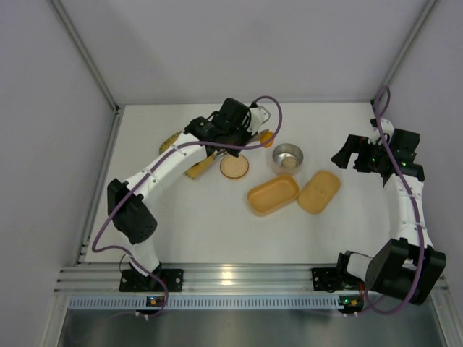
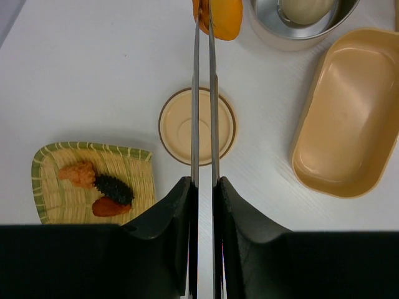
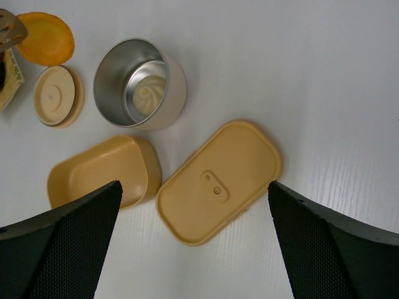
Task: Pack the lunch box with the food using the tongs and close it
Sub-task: Place the fake food in the packing box.
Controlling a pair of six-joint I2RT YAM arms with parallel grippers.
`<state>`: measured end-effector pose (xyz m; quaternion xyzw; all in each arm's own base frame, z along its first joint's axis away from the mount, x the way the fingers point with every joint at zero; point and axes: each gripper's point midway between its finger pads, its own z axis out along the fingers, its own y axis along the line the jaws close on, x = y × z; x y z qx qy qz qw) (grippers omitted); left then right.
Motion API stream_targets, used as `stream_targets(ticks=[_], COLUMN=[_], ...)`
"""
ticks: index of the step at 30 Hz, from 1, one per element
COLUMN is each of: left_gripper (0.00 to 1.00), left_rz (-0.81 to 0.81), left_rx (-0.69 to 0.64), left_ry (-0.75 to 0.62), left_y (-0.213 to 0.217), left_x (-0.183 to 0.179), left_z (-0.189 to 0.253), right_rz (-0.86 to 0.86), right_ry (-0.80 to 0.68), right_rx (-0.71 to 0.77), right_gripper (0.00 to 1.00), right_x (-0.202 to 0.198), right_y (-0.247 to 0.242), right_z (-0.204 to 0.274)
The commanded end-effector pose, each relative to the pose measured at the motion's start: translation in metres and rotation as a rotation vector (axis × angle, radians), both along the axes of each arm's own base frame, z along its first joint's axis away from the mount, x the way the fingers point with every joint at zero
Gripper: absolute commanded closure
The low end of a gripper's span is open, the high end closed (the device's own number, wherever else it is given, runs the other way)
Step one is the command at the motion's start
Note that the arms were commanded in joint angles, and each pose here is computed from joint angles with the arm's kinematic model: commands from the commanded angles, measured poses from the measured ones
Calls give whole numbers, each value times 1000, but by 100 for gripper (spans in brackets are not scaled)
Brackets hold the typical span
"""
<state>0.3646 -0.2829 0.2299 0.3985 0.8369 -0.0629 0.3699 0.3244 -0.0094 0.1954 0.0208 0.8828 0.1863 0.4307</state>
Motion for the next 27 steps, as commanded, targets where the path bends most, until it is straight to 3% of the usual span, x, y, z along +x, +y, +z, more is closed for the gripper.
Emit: stream_targets(ticks=[1, 11, 27], left_gripper=[100, 100, 100], left_rz=[33, -29, -59], left_rx=[-69, -55, 51], left_ry=[-152, -141, -199], left_y=[-16, -60, -83], left_x=[23, 18, 11], left_z=[45, 26, -1], right_rz=[-8, -6, 3], right_ry=[-82, -79, -93], right_rx=[-23, -22, -13], right_gripper=[1, 1, 1], right_x=[6, 6, 6], right_y=[-3, -3, -2], right_z=[21, 16, 19])
